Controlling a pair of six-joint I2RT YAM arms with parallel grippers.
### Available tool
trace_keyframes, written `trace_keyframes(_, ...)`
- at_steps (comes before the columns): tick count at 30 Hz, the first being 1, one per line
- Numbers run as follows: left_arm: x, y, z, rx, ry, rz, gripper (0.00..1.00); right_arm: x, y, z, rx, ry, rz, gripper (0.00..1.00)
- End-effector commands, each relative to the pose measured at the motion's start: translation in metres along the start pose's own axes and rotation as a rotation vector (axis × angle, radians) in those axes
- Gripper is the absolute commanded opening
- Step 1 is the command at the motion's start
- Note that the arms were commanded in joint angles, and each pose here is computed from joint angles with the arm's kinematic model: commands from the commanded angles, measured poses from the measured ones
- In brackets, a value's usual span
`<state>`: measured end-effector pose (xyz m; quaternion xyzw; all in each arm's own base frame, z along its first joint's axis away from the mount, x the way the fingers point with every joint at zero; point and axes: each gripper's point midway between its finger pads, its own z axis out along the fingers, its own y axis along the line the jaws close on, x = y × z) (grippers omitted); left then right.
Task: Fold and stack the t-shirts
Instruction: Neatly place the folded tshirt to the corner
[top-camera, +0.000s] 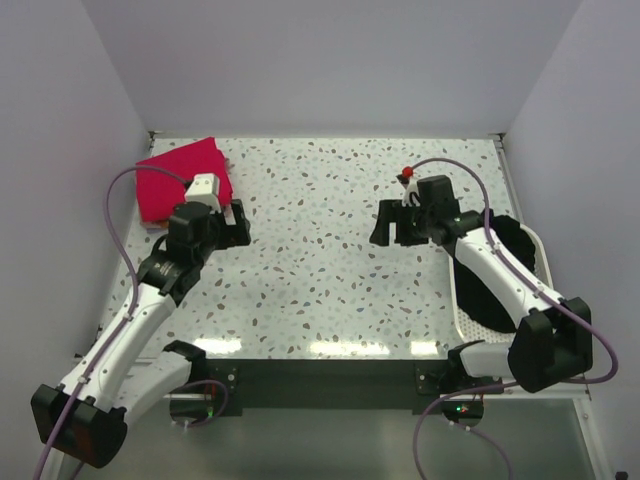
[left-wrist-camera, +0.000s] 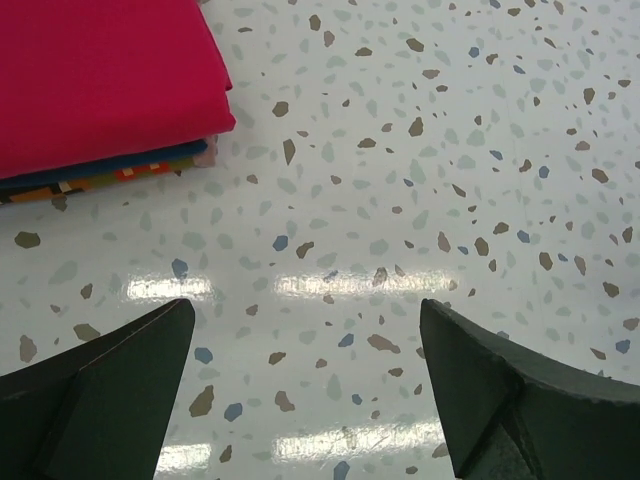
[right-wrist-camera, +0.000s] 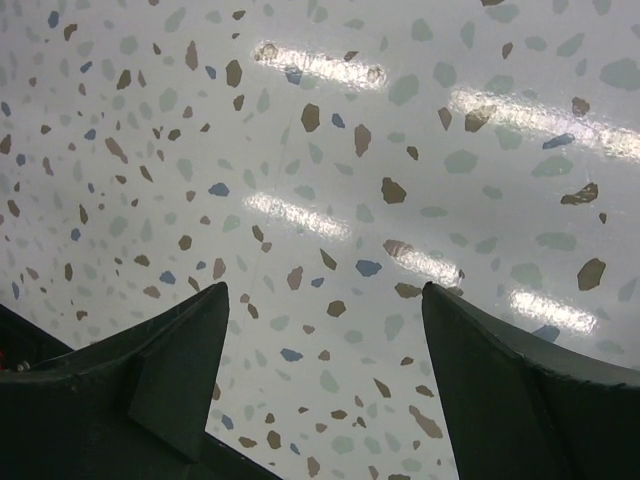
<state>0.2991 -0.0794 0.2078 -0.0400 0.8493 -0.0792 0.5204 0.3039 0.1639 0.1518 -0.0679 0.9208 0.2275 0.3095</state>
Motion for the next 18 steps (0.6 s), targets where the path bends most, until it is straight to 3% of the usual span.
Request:
trace_keyframes(1, -0.010, -0.006, -0.005, 0.026, -0.048, -0.022, 1.00, -0.008, -0.003, -0.007, 0.033, -0.061, 0.006, 0.82)
trace_keyframes(18, -0.024, -0.006, 0.004, 0.017, -0.047, 0.100, 1.00, 0.000, -0.015, -0.019, 0.106, -0.060, 0.015, 0.82)
